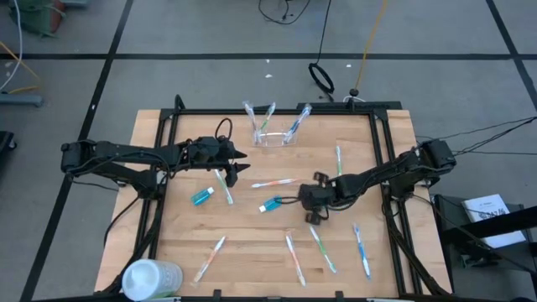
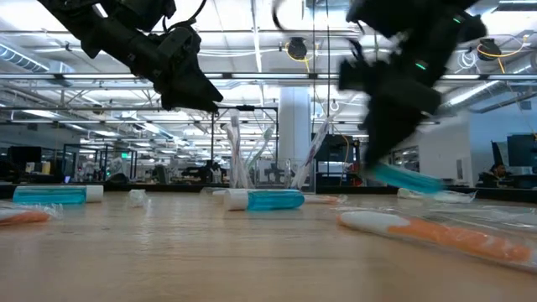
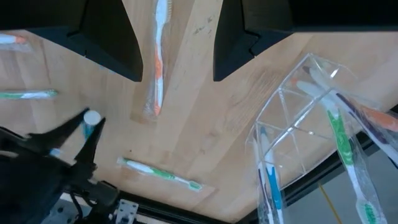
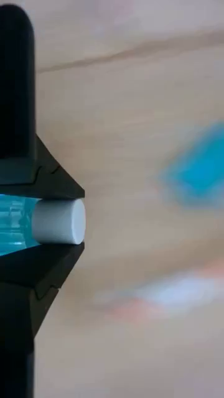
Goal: Pick & Place toothbrushing station
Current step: Put the blue mouthwash bottle into the transparent organizer
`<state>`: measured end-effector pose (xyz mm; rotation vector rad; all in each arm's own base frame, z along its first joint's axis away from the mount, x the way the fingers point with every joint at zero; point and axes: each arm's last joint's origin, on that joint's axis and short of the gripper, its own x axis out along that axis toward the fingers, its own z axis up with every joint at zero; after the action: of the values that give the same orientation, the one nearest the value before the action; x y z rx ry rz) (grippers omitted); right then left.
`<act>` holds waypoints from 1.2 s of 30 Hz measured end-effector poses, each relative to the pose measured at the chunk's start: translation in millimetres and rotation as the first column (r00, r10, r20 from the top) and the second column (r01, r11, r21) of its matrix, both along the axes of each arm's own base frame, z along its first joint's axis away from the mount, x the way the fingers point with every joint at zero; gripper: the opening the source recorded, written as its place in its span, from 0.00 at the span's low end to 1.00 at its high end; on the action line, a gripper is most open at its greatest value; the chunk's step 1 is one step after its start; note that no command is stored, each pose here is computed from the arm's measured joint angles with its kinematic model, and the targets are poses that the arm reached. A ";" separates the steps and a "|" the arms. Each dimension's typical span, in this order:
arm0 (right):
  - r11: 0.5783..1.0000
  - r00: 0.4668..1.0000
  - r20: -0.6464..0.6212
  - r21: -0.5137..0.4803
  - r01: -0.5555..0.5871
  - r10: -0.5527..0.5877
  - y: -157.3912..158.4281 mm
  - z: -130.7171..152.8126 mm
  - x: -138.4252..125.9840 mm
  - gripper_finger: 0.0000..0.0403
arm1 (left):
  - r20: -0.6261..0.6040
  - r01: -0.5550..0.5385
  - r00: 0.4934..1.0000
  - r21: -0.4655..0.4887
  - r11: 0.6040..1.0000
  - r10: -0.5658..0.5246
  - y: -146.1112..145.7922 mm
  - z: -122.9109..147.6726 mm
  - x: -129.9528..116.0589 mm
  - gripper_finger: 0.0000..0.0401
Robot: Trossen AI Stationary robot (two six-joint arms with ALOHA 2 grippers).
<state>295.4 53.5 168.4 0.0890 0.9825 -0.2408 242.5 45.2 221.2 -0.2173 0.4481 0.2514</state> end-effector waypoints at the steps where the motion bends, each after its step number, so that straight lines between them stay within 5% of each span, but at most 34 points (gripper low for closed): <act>1: 0.999 0.996 0.090 -0.041 0.007 -0.003 -1.6 7.4 9.3 0.23 | 0.004 0.000 1.000 0.001 1.000 0.000 0.0 0.4 0.1 0.50; 7: 0.961 0.816 0.578 -0.223 0.161 -0.003 -31.3 51.3 44.6 0.24 | 0.014 0.004 1.000 0.001 1.000 -0.004 -0.3 1.2 0.6 0.50; 11: 0.918 0.665 0.747 -0.276 0.284 0.019 -64.6 77.4 50.9 0.23 | 0.015 0.006 1.000 0.001 1.000 -0.006 -0.5 1.3 0.7 0.50; 15: 0.892 0.553 0.832 -0.215 0.397 -0.046 -101.0 83.8 51.7 0.23 | 0.015 0.006 1.000 0.000 1.000 -0.006 -0.5 1.3 0.7 0.50; 20: 0.906 0.538 0.841 -0.186 0.381 -0.054 -131.4 50.8 64.7 0.23 | 0.014 0.006 1.000 0.000 1.000 -0.006 -0.5 1.3 0.7 0.50; 28: 0.777 0.551 0.822 -0.251 0.577 -0.143 -181.8 3.0 66.0 0.23 | 0.010 0.020 1.000 0.016 1.000 -0.020 -1.6 1.3 0.8 0.50; 36: 0.830 0.536 0.813 -0.125 0.543 -0.227 -198.2 -14.4 63.7 0.24 | 0.008 0.022 1.000 0.020 1.000 -0.022 -1.6 1.1 0.9 0.50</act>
<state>359.1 -144.7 154.0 0.0610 -0.0011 -0.7455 243.4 43.7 222.3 -0.1938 0.4391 0.2329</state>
